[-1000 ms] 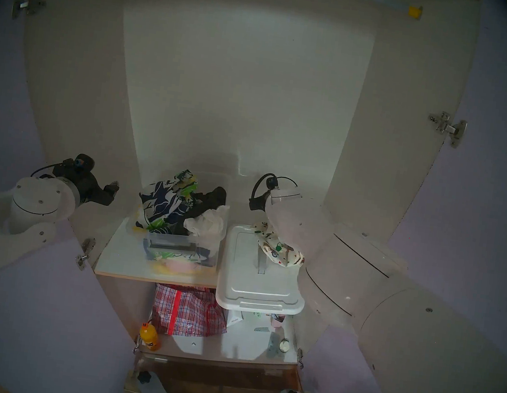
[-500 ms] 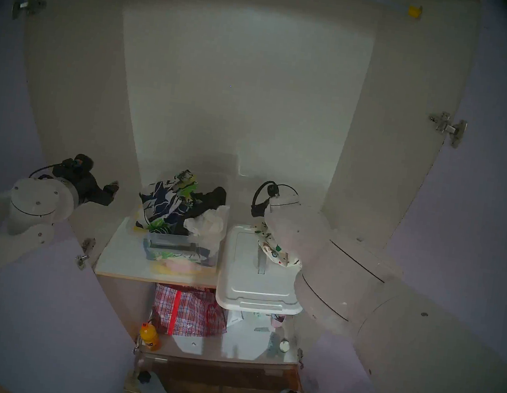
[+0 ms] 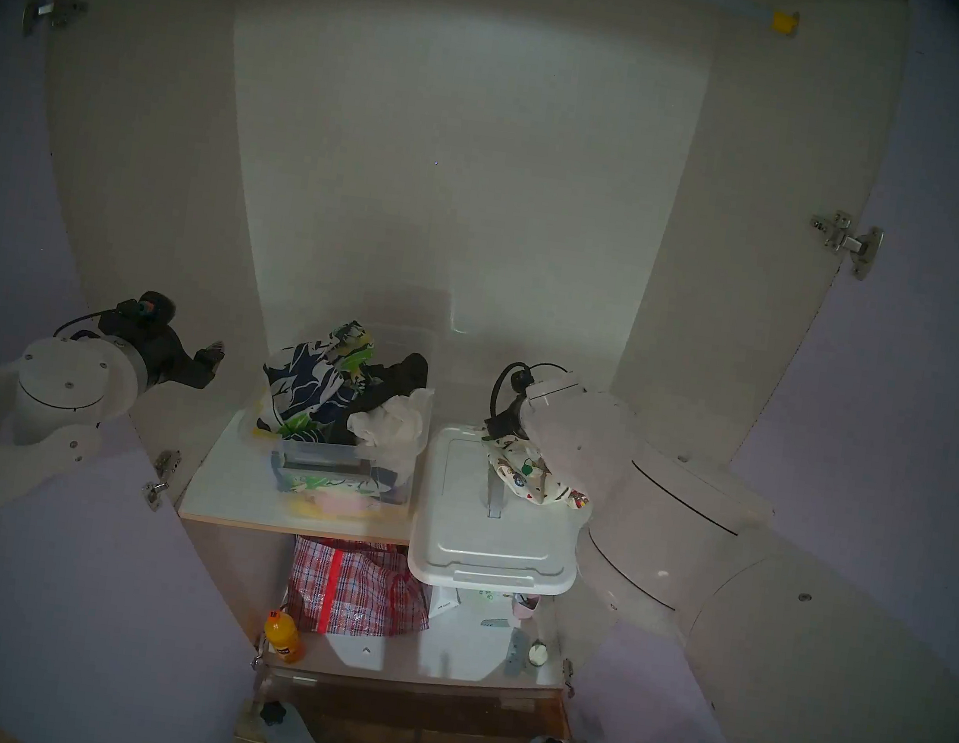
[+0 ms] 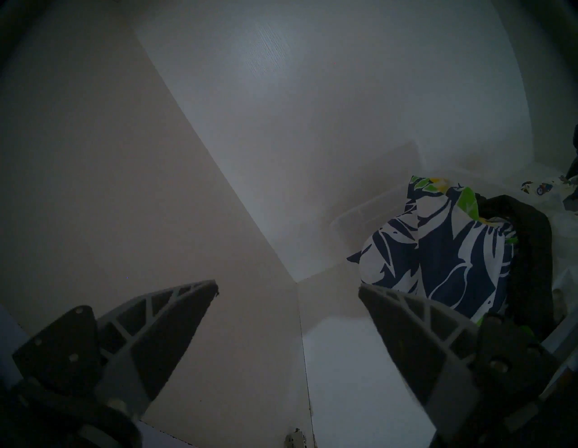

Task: Take clothing out of the storage bin and put the lid back on the bin

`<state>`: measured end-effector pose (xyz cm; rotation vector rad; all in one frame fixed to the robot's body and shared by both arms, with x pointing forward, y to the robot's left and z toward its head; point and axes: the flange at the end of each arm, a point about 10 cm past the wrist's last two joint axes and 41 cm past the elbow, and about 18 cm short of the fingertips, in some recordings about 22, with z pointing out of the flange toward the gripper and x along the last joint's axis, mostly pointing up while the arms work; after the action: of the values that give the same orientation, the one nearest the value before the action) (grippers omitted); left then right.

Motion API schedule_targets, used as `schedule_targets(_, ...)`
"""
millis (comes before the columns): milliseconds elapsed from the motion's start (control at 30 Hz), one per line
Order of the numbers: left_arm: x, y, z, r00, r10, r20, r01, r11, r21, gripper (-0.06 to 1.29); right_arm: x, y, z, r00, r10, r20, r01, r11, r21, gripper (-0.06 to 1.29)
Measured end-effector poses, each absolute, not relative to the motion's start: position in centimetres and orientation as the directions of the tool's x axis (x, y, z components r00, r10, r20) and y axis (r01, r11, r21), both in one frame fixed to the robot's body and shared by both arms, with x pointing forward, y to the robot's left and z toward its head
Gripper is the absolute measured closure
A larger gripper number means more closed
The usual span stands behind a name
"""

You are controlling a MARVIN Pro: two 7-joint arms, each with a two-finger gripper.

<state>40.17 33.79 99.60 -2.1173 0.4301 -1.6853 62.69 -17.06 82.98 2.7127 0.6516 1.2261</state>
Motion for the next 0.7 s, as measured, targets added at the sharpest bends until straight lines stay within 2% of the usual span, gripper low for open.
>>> schedule_targets(233, 40.1, 33.8, 99.6, 0.224, -0.473, 0.852, 0.005, -0.874, -0.486, 0.01, 62.0, -18.1, 82.2, 0.663, 0.419, 0.620, 0.339, -0.907, 0.251, -0.02)
schedule_targets(333, 40.0, 33.9, 99.6, 0.222, -0.473, 0.852, 0.002, -0.874, -0.486, 0.01, 61.2, -18.2, 81.5, 0.729, 0.419, 0.542, 0.370, -0.907, 0.203, -0.02)
schedule_targets(500, 39.9, 34.0, 99.6, 0.220, -0.473, 0.853, -0.001, -0.875, -0.485, 0.01, 60.3, -17.8, 80.7, 0.737, 0.447, 0.508, 0.456, -0.882, 0.116, -0.02)
schedule_targets(700, 39.9, 34.0, 99.7, 0.216, -0.472, 0.854, -0.001, -0.875, -0.484, 0.01, 60.2, -17.9, 80.4, 0.734, 0.463, 0.497, 0.457, -0.878, 0.142, -0.02)
